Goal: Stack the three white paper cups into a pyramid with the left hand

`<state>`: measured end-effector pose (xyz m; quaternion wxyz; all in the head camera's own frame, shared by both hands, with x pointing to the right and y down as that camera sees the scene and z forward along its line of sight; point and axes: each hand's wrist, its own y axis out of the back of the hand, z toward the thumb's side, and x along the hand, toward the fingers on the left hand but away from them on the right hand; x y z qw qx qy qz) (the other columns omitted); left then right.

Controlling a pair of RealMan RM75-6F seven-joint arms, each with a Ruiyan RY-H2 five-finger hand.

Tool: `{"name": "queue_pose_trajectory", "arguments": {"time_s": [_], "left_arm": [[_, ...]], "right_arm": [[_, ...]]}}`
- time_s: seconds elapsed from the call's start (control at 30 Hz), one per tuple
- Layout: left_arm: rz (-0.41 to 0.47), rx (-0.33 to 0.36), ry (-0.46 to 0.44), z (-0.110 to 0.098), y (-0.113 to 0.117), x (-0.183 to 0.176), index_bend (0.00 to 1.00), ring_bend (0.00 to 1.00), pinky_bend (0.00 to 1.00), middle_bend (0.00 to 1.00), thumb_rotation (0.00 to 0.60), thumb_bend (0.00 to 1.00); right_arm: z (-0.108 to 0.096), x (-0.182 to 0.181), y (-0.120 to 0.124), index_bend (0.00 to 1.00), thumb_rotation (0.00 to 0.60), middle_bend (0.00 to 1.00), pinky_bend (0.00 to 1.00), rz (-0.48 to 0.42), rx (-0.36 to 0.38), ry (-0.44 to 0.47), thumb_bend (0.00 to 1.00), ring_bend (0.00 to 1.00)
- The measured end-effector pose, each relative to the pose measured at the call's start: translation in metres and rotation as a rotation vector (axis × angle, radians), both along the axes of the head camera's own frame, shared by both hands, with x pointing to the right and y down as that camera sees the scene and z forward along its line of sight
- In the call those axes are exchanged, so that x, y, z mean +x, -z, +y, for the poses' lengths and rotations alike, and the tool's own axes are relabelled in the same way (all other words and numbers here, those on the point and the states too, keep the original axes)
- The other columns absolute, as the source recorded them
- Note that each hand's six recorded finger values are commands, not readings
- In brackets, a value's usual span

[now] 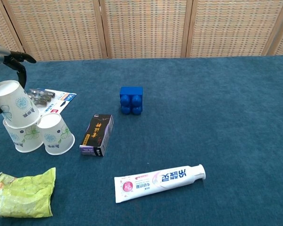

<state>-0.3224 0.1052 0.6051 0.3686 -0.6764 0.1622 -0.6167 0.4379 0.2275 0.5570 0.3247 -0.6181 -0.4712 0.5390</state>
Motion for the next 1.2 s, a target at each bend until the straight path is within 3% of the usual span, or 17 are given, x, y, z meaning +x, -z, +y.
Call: {"name": "queue_pose_trajectory", "arguments": {"time_s": [0.57,1.2], "left_arm": [[0.033,0.008,0.006,-0.0003,-0.0085,0.0073,0.43,0.00,0.00,0.00,0.600,0.16],[0.053,0.015,0.029,-0.0022,-0.0004,0.0019,0.13,0.00,0.00,0.00,0.600,0.16]], "right_arm": [[0.0002,-0.0001,0.0001,0.00,0.600,0.00,0.00,0.000,-0.001,0.001,0.00,0.00],[0.0006,-0.0003,0.0005,0.00,0.600,0.00,0.00,0.002,0.001,-0.001,0.00,0.00]]}}
